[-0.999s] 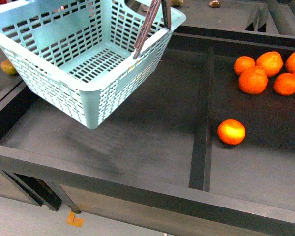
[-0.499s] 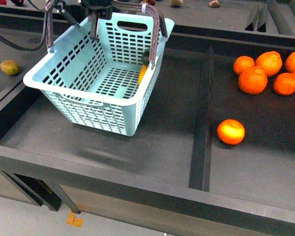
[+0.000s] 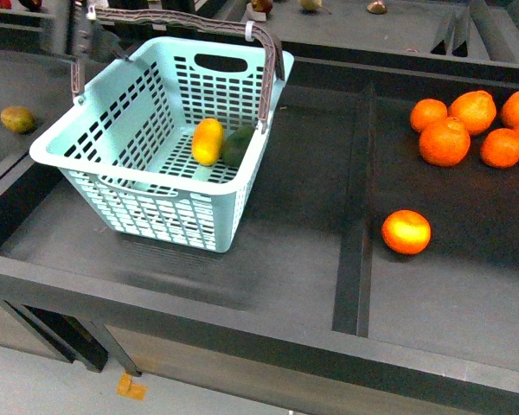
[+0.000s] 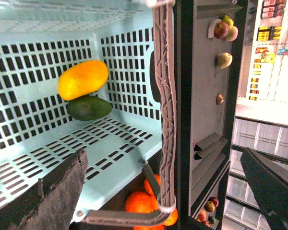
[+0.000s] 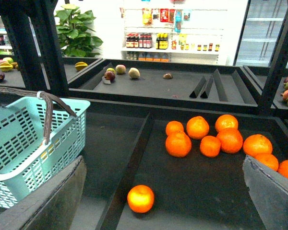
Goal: Pick mango and avocado into basket
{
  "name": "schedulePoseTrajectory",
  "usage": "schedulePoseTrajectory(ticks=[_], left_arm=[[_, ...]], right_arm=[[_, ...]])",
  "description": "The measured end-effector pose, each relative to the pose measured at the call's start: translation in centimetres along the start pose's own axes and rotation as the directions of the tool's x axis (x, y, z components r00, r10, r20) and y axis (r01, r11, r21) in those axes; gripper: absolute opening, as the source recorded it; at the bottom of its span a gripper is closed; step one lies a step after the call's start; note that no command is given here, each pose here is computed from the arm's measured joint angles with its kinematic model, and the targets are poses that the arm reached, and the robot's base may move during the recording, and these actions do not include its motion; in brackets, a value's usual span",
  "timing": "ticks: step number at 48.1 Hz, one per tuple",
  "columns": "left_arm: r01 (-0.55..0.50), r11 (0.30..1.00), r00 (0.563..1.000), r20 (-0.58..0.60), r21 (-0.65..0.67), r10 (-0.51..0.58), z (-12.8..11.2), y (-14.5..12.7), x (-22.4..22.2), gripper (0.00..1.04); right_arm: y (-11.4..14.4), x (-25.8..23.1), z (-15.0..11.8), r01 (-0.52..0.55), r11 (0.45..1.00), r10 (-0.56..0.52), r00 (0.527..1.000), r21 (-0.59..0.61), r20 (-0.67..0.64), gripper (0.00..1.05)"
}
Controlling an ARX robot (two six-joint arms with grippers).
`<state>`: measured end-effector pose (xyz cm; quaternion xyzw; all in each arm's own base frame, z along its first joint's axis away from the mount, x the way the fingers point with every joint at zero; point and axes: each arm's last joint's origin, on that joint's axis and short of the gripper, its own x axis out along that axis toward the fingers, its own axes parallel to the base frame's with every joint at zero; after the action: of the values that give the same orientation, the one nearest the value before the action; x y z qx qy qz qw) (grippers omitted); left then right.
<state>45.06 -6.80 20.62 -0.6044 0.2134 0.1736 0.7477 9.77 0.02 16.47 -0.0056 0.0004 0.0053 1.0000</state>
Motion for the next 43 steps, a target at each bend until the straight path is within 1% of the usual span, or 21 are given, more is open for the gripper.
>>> schedulePoseTrajectory(ticks=[7,13,17,22,27,30,34,35,36,37,38,39,41,43], left_arm=[[0.016,0.998,0.999,0.042,0.054,-0.018,3.2,2.2,-5.6,0.97],[0.015,0.989,0.994,0.101,0.148,-0.03,6.3,4.4,-10.3,0.97],[0.032,0.977,0.988,0.14,0.211,-0.063,8.4,5.2,-13.8,0.97],[0.074,0.946,0.973,0.187,0.316,-0.138,10.8,6.2,-18.1,0.97],[0.078,0.904,0.953,0.234,0.421,-0.191,12.0,7.5,-20.7,0.97],[0.065,0.892,0.947,0.254,0.448,-0.197,12.3,7.9,-21.3,0.97],[0.057,0.876,0.947,0.252,0.479,-0.2,12.3,7.9,-21.4,0.97],[0.076,0.855,0.948,0.229,0.512,-0.222,12.3,8.1,-21.3,0.96],[0.136,0.793,0.937,0.182,0.594,-0.297,12.0,8.4,-21.1,0.91],[0.177,0.708,0.918,0.145,0.683,-0.37,11.7,8.8,-21.1,0.85],[0.185,0.622,0.897,0.127,0.761,-0.423,11.2,9.4,-21.2,0.8],[0.16,0.526,0.878,0.123,0.835,-0.462,10.7,9.9,-21.4,0.74],[0.107,0.39,0.855,0.116,0.914,-0.506,9.7,10.8,-21.8,0.64],[0.07,0.322,0.848,0.114,0.944,-0.518,8.9,11.6,-22.1,0.55]], right_arm=[[0.0,0.0,0.0,0.0,1.0,0.0,1.0,0.0,0.0,0.97],[0.0,0.0,0.0,0.0,1.0,0.0,1.0,0.0,0.0,0.97],[0.0,0.0,0.0,0.0,1.0,0.0,1.0,0.0,0.0,0.97],[0.0,0.0,0.0,0.0,1.0,0.0,1.0,0.0,0.0,0.97],[0.0,0.0,0.0,0.0,1.0,0.0,1.0,0.0,0.0,0.97],[0.0,0.0,0.0,0.0,1.0,0.0,1.0,0.0,0.0,0.97],[0.0,0.0,0.0,0.0,1.0,0.0,1.0,0.0,0.0,0.97],[0.0,0.0,0.0,0.0,1.0,0.0,1.0,0.0,0.0,0.97],[0.0,0.0,0.0,0.0,1.0,0.0,1.0,0.0,0.0,0.97],[0.0,0.0,0.0,0.0,1.0,0.0,1.0,0.0,0.0,0.97],[0.0,0.0,0.0,0.0,1.0,0.0,1.0,0.0,0.0,0.97],[0.0,0.0,0.0,0.0,1.0,0.0,1.0,0.0,0.0,0.97],[0.0,0.0,0.0,0.0,1.0,0.0,1.0,0.0,0.0,0.97],[0.0,0.0,0.0,0.0,1.0,0.0,1.0,0.0,0.0,0.97]])
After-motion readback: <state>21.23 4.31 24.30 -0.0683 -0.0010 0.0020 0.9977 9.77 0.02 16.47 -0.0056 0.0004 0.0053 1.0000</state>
